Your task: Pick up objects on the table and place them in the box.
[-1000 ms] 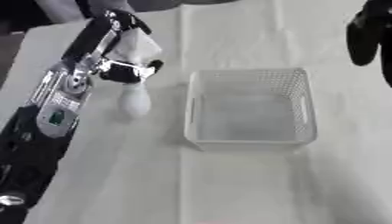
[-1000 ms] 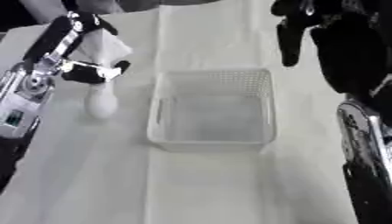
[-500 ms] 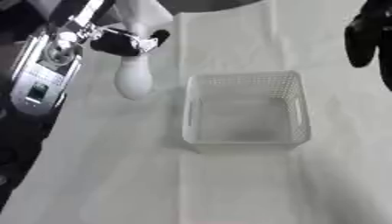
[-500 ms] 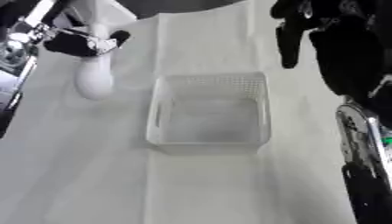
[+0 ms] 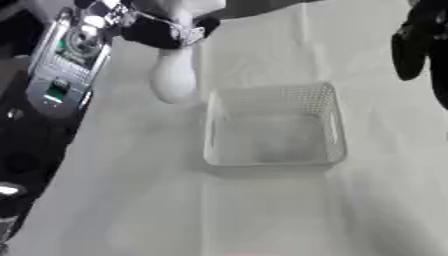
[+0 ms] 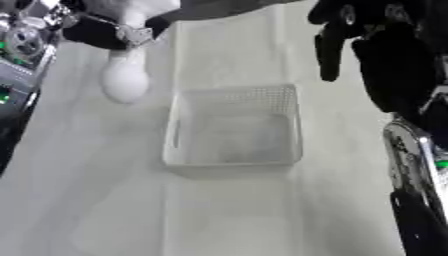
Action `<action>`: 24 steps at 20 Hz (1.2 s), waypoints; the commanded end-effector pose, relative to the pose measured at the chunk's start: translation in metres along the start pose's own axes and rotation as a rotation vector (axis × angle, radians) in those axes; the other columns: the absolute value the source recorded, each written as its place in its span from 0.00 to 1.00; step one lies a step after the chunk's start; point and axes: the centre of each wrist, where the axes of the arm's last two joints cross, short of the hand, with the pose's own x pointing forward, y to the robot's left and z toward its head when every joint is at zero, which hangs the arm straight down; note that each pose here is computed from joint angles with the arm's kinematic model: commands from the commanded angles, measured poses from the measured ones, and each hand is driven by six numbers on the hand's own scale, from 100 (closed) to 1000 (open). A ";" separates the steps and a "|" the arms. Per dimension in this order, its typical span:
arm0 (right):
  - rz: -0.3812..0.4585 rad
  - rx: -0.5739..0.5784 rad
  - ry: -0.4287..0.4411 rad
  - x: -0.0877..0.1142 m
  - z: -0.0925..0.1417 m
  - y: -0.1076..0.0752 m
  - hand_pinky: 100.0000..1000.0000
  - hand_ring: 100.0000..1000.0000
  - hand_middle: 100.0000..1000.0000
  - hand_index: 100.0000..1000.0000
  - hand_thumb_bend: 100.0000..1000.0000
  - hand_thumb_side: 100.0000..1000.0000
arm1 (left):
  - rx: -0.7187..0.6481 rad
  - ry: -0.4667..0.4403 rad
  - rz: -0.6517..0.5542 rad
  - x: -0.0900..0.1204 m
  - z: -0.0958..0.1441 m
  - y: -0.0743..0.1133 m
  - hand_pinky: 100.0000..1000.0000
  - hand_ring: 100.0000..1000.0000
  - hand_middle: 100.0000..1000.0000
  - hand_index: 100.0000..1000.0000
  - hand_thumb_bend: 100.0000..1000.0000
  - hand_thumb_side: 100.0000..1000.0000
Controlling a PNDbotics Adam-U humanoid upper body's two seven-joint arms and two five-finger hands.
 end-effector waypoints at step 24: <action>0.014 0.064 -0.063 0.006 -0.015 -0.002 0.09 0.23 0.56 0.78 0.00 0.98 | -0.121 -0.488 -0.193 0.006 -0.022 -0.019 0.00 0.00 0.03 0.13 0.00 0.00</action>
